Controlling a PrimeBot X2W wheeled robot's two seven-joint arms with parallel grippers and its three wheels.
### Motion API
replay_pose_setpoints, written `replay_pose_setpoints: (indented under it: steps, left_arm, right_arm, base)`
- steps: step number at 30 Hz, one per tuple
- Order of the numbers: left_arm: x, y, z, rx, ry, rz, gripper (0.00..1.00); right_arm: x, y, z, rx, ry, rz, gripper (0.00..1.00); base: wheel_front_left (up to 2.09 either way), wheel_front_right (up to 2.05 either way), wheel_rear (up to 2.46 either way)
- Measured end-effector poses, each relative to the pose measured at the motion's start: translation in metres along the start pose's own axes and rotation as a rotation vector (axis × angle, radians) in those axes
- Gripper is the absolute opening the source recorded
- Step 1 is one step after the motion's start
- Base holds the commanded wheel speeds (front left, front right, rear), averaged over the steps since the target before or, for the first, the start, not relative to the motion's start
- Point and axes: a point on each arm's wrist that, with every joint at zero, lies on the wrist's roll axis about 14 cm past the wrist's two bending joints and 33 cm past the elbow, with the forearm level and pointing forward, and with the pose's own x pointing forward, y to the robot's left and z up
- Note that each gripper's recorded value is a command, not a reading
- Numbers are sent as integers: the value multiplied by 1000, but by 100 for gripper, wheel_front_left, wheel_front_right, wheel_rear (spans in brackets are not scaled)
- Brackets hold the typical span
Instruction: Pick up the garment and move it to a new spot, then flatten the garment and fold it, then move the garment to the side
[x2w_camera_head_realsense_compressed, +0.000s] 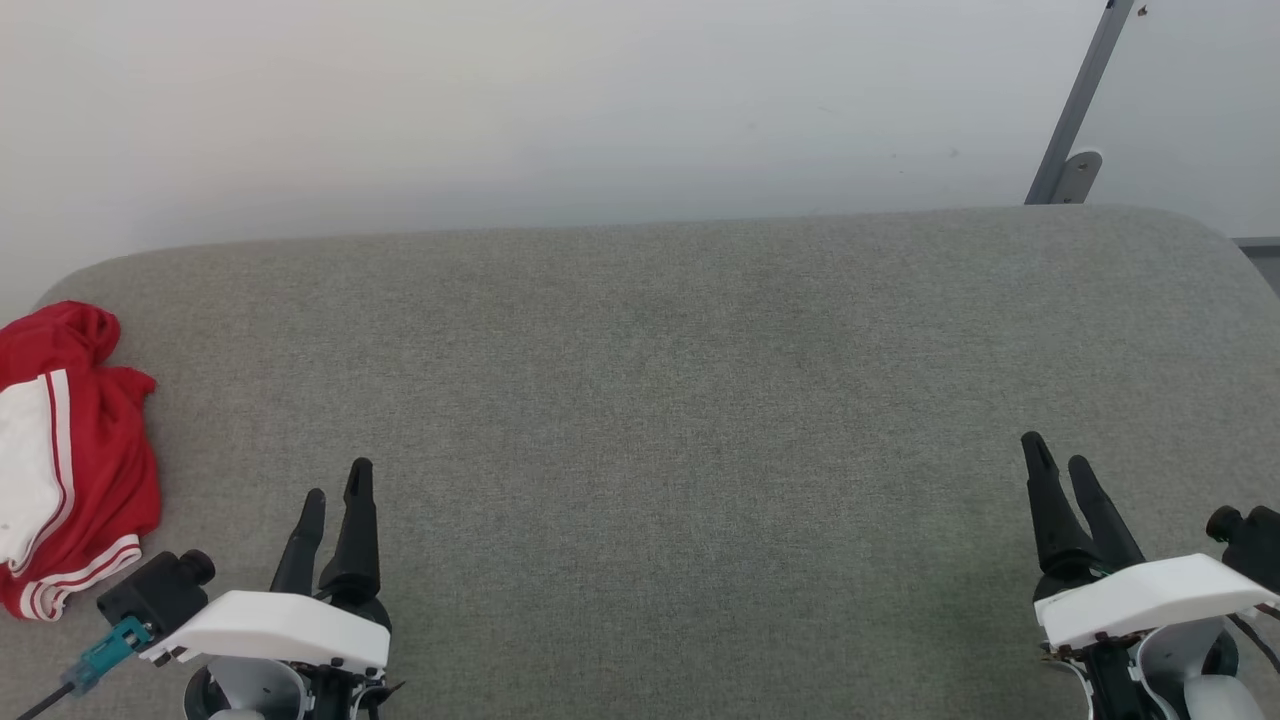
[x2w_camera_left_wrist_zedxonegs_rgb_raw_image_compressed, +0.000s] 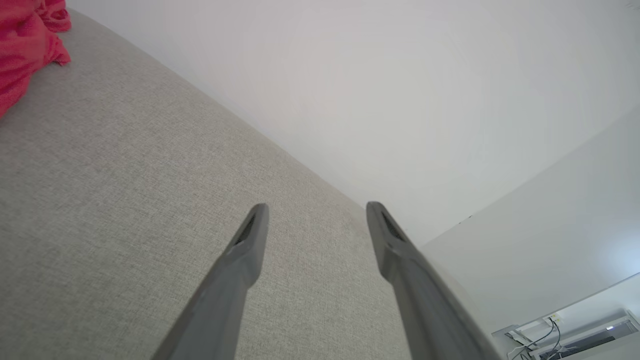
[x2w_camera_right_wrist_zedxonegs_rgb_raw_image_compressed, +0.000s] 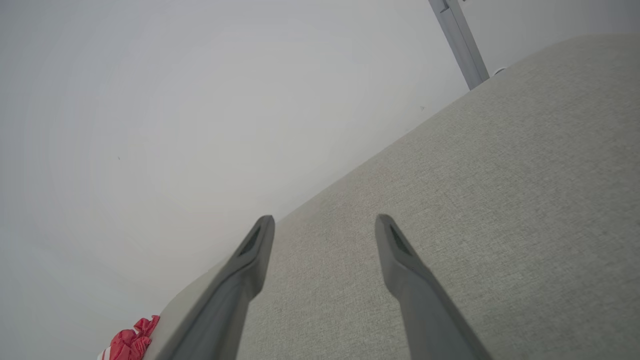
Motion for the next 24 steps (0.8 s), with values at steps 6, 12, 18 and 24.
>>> replay_pose_setpoints:
  steps: [6, 12, 18, 24]
  left_arm:
    - [0, -3, 2, 54, -13, -15, 100]
    - [-1, -6, 3, 115, -27, -33, 100]
    - [-1, -9, 4, 163, -38, -51, 100]
    - [-1, -13, 6, 217, -54, -71, 100]
  right_arm:
    - [0, 3, 2, -54, -6, 10, 100]
    - [1, 5, 4, -112, -16, 19, 100]
    - [1, 7, 6, -164, -23, 27, 100]
    - [1, 9, 7, -220, -28, 35, 100]
  base:
    - [0, 0, 0]
    - [0, 0, 0]
    - [0, 0, 0]
    - [0, 0, 0]
